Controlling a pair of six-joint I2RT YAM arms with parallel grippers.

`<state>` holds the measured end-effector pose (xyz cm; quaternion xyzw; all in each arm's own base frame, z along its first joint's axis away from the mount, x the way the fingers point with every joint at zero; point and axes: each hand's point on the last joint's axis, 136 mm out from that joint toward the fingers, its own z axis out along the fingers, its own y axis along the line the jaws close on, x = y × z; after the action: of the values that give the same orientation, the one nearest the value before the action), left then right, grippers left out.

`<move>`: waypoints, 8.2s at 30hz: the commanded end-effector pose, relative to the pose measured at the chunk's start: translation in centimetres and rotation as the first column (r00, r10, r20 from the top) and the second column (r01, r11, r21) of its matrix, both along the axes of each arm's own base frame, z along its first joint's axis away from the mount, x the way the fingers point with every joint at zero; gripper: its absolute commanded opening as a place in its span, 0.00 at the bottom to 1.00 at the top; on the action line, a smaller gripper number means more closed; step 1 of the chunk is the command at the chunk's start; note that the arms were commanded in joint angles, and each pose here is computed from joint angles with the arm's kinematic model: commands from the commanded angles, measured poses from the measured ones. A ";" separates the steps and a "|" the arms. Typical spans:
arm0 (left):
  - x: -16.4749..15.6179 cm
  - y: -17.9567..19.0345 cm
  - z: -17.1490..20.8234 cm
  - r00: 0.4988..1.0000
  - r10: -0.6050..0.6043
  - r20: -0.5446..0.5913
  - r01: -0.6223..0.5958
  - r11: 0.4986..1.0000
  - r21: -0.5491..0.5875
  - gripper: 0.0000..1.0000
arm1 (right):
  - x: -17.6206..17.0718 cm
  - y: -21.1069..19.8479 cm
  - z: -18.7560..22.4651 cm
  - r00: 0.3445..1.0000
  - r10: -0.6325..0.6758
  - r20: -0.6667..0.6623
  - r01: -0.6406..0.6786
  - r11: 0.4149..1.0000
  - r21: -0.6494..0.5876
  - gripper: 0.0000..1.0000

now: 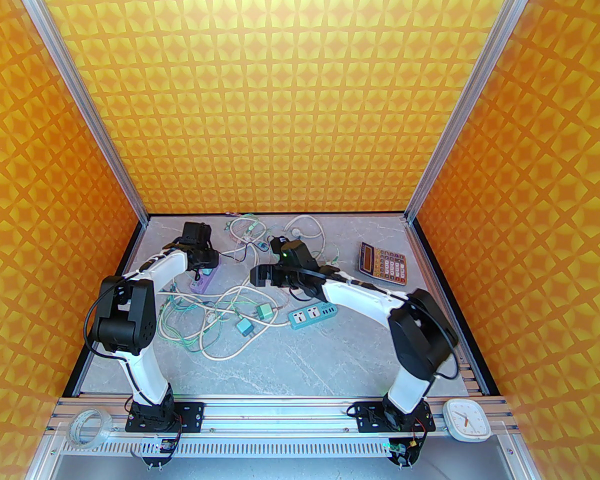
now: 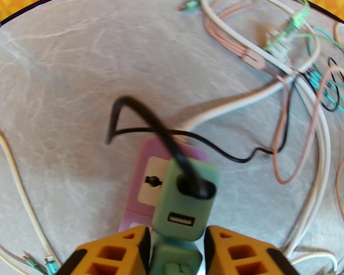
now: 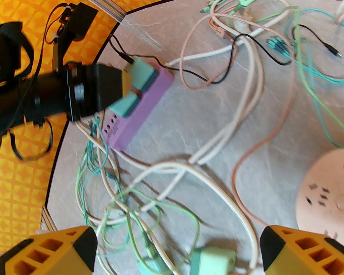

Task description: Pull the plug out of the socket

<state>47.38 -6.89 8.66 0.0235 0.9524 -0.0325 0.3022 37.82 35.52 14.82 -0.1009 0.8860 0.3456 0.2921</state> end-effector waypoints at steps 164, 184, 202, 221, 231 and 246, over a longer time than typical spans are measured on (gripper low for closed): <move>-2.0 -4.8 1.5 0.974 -0.157 0.162 0.169 0.984 -0.059 0.59 | 2.2 0.6 4.9 0.997 -0.076 -0.011 0.077 0.991 0.114 0.98; -0.9 -6.0 -2.6 0.934 -0.352 -0.061 0.357 0.927 0.113 0.43 | 2.3 0.9 3.7 0.997 -0.066 -0.049 0.071 0.990 0.119 0.98; 1.4 -6.0 -1.0 0.959 -0.278 -0.052 0.283 0.946 0.156 0.23 | 2.3 0.8 2.6 0.995 -0.068 -0.074 0.077 0.989 0.127 0.98; 4.6 -3.1 -2.3 0.981 0.164 -0.108 -0.164 0.986 0.008 0.21 | 2.0 2.3 -0.4 0.987 -0.034 -0.159 0.067 0.975 0.210 0.97; 5.7 -1.9 -4.3 0.963 0.235 -0.127 -0.236 0.972 0.013 0.24 | 2.5 8.3 -2.5 0.968 0.029 -0.251 0.068 0.926 0.372 0.23; 5.5 -2.4 -4.8 0.962 0.227 -0.154 -0.226 0.974 0.025 0.24 | 4.7 16.5 -6.5 0.914 -0.022 -0.406 0.252 0.815 0.523 0.00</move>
<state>53.12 -10.09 5.56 -0.0776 0.9654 -0.0181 0.2482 40.90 51.22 8.64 0.0736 0.8099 0.5611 0.1544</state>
